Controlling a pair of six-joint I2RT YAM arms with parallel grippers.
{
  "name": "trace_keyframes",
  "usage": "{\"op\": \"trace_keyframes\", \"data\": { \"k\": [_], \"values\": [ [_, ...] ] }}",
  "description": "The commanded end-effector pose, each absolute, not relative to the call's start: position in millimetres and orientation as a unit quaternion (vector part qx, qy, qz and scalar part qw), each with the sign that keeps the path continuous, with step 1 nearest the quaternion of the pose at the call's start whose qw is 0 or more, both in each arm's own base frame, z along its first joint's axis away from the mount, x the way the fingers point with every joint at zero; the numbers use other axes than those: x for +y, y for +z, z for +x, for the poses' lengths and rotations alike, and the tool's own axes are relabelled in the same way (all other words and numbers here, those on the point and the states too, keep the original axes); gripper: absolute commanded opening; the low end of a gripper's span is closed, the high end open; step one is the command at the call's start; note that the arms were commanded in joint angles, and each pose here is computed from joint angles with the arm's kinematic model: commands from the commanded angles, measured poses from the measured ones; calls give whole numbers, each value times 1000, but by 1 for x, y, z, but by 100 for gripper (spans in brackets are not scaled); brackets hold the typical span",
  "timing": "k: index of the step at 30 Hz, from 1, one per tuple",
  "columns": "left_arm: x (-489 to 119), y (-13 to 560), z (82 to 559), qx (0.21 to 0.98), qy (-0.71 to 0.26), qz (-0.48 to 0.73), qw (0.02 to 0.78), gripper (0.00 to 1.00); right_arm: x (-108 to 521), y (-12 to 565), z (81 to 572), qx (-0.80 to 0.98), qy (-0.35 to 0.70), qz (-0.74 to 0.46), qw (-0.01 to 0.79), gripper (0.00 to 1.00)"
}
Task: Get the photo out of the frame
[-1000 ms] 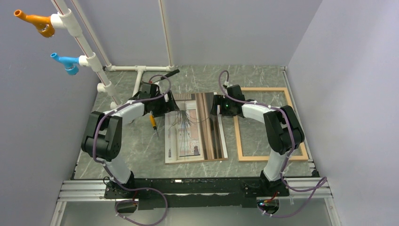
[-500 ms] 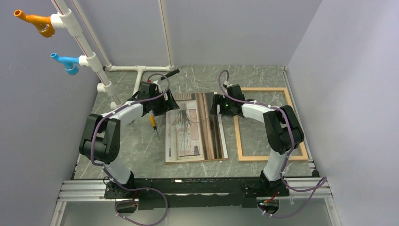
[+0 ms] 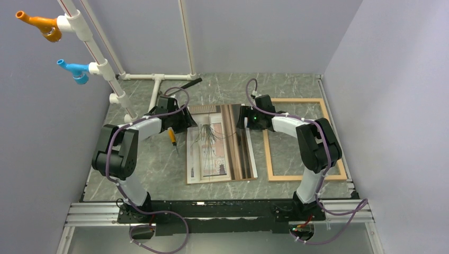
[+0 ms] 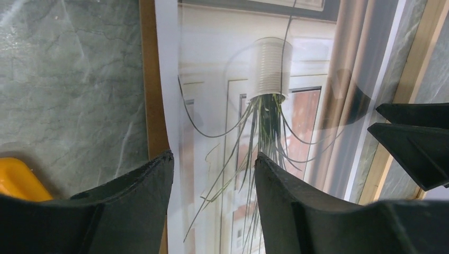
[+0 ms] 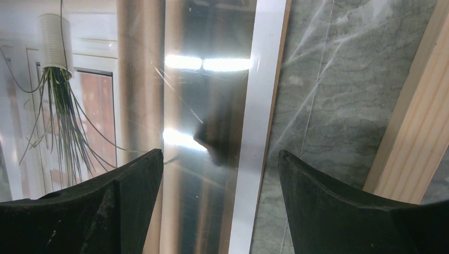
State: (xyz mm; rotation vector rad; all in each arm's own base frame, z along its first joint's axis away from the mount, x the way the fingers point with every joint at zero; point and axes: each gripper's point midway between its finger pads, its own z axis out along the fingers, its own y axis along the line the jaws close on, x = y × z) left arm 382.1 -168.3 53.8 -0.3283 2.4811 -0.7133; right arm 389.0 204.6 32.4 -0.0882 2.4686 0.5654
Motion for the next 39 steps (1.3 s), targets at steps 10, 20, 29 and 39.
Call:
{"op": "trace_keyframes", "data": {
  "k": [10,20,29,39],
  "values": [
    [-169,45,387,905,-296,-145,269,52,204,7,378,943,208,-35,258,81],
    [-159,34,381,904,-296,-160,263,52,205,7,378,943,208,-38,257,81],
    [-168,46,384,883,-345,-163,273,37,205,5,378,944,205,-38,254,81],
    [-176,65,377,855,-401,-158,290,32,205,2,379,945,205,-39,250,81]
  ]
}}
